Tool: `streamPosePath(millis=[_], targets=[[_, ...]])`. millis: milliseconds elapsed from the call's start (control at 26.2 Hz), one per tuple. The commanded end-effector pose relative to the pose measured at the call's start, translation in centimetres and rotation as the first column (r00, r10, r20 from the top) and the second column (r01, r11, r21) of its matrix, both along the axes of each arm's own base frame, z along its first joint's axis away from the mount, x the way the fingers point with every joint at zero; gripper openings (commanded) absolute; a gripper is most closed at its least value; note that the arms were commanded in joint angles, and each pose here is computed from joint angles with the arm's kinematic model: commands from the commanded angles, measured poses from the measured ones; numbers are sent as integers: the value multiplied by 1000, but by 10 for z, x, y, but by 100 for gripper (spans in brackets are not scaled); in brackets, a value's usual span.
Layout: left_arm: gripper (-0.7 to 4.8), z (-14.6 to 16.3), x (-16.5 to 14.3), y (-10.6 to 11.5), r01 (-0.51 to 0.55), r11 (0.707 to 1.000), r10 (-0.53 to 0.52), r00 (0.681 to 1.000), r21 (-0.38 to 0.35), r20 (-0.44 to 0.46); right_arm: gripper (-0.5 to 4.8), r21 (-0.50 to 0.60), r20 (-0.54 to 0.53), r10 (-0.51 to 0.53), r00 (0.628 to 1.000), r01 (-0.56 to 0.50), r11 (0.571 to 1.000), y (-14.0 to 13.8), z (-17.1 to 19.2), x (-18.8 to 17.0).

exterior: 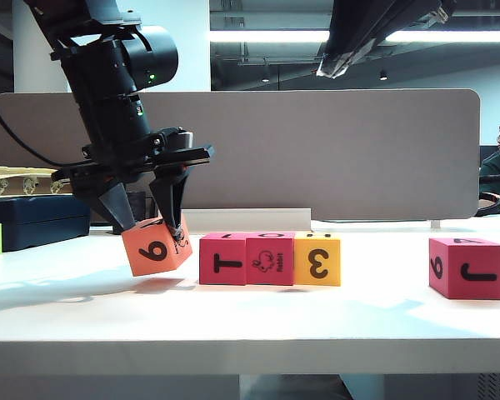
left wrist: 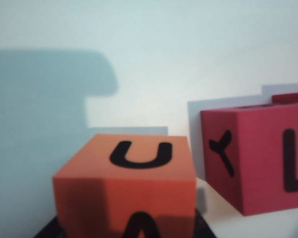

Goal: Select the appropriate blocks from the scattered letter blocks on the table and arrange them in a row to spell out "ALOHA".

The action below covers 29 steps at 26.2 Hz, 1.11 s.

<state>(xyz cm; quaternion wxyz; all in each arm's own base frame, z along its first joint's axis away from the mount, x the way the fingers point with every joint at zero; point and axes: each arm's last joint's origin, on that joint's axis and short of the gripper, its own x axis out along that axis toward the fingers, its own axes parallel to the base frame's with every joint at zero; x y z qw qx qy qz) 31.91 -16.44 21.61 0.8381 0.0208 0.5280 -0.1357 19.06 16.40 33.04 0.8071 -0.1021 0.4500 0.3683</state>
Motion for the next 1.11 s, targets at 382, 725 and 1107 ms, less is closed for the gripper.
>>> streamPosePath(millis=[382, 725, 1107], targets=[[279, -12, 6, -4, 10, 1000, -10, 1000, -1, -9, -6, 5, 7, 1, 1000, -1, 1000, 0, 2, -1], [377, 1, 12, -8, 28, 999, -27, 999, -40, 25, -6, 5, 8, 0, 1000, 0, 1000, 0, 2, -1], [404, 34, 18, -7, 35, 995, -42, 996, 90, 77, -6, -3, -2, 0, 1000, 0, 1000, -1, 1, -1]])
